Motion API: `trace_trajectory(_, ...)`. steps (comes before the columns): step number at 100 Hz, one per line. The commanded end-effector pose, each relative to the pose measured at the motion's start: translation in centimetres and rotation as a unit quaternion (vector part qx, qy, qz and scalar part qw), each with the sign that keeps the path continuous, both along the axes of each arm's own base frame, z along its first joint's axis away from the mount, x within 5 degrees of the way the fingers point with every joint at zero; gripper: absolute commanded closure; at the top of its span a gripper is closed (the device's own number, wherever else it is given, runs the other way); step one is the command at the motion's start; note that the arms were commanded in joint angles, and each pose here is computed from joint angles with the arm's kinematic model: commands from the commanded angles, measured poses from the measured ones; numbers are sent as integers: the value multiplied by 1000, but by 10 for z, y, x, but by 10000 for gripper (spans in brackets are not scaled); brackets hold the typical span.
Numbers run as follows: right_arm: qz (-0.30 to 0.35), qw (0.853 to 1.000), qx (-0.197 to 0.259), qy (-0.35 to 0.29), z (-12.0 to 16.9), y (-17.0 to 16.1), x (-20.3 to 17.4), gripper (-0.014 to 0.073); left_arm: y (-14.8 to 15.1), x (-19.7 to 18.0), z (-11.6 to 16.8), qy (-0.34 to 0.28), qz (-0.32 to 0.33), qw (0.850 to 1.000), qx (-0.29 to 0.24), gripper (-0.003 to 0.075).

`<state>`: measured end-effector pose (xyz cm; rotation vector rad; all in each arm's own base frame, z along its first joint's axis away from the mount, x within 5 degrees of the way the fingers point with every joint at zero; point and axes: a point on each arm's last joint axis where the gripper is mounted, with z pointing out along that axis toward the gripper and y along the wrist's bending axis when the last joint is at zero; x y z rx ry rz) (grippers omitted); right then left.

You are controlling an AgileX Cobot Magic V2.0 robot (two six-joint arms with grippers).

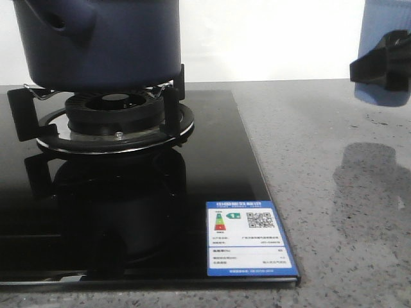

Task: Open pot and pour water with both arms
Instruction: 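Lower the cup back onto the counter and release with the right gripper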

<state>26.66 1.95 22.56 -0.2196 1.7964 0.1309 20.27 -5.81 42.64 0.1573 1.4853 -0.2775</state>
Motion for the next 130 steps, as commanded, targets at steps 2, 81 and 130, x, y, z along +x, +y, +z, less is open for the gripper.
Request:
trace_trajectory(2, 10, 998, -3, -62, 14, 1, 6, 251, 6, -9, 27, -76, 22, 997, -26, 370)
trace_trajectory(81, 8, 999, -18, -25, -1, 0, 10, 25, 6, -9, 27, -76, 22, 997, -26, 370)
trace_trajectory(130, -7, 1000, -19, -10, 7, -3, -22, -60, 2, -10, 27, -75, 11, 997, -27, 370)
